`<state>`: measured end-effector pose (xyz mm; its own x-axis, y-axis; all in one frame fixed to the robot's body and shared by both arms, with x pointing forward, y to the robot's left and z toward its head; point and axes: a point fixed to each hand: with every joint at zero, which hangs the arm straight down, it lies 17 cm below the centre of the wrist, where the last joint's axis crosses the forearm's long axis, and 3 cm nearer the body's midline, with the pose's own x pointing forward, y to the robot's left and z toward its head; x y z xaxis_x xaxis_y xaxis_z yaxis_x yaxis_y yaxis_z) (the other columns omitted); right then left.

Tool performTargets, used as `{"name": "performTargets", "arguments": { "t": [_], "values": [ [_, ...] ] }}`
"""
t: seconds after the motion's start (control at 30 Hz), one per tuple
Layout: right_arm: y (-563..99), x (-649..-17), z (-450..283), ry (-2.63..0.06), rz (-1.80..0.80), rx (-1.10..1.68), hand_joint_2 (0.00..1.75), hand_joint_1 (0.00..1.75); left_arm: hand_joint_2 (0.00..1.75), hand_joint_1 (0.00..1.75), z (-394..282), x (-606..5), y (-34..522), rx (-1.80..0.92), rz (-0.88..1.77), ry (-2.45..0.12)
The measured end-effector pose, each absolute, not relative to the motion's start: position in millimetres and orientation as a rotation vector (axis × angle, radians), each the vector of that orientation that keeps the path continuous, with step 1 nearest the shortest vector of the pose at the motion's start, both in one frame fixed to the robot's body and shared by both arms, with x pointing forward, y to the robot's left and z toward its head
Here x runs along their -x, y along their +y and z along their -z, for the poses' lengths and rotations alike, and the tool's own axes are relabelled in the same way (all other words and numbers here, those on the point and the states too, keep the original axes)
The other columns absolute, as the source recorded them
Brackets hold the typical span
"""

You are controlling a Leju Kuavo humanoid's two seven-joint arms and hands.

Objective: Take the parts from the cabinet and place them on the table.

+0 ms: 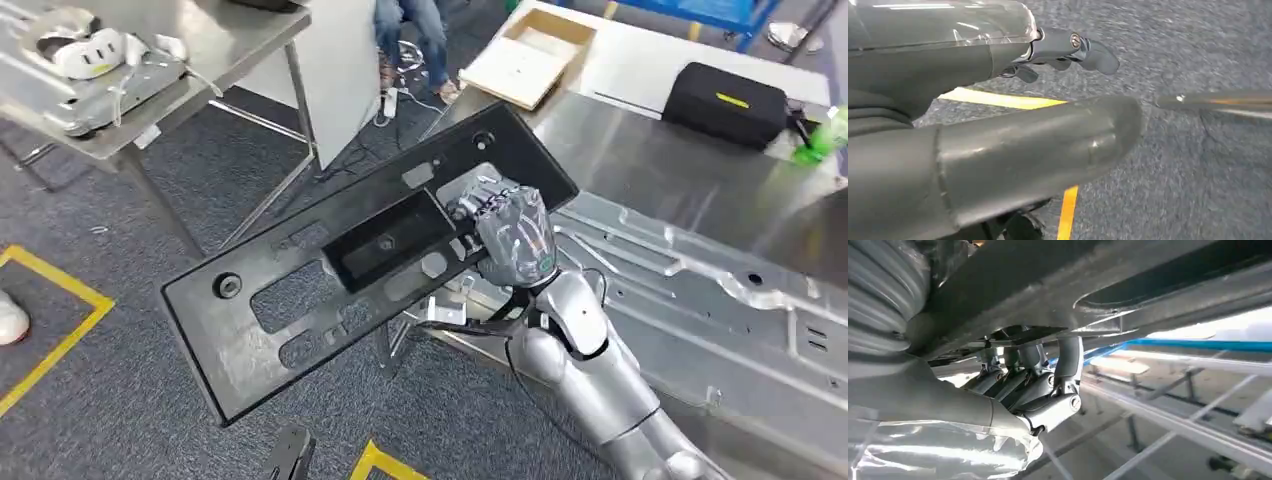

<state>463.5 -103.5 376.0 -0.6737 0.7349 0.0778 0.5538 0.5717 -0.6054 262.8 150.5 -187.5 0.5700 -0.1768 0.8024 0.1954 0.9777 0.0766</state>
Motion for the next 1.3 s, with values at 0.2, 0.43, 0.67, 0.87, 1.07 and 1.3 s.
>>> {"name": "performTargets", "arguments": {
  "t": [0.2, 0.43, 0.67, 0.87, 1.07, 1.3],
  "values": [
    [-107.4, -468.1, -369.9, -2.461, -0.8, 1.066, 1.75, 1.75, 0.0, 0.0, 184.9, -264.3, 151.4, 0.015, 0.223, -0.962],
    [-114.0, -472.4, -371.8, -2.45, -0.788, 1.084, 1.75, 1.75, 0.0, 0.0, 184.5, -265.5, 149.8, 0.02, 0.232, -0.962],
    [-113.4, -474.3, -371.7, -2.447, -0.786, 1.084, 1.75, 1.75, 0.0, 0.0, 186.8, -262.3, 151.5, 0.023, 0.232, -0.951],
    [-119.5, -479.0, -368.1, -2.424, -0.771, 1.095, 1.75, 1.75, 0.0, 0.0, 187.8, -262.2, 154.7, 0.018, 0.235, -0.948],
    [-131.9, -485.9, -364.8, -2.396, -0.752, 1.117, 1.75, 1.75, 0.0, 0.0, 186.2, -265.6, 154.0, 0.018, 0.24, -0.954],
    [-145.0, -494.9, -351.7, -2.345, -0.749, 1.131, 1.75, 1.75, 0.0, 0.0, 186.9, -265.0, 155.3, 0.016, 0.248, -0.953]
  ]
}}
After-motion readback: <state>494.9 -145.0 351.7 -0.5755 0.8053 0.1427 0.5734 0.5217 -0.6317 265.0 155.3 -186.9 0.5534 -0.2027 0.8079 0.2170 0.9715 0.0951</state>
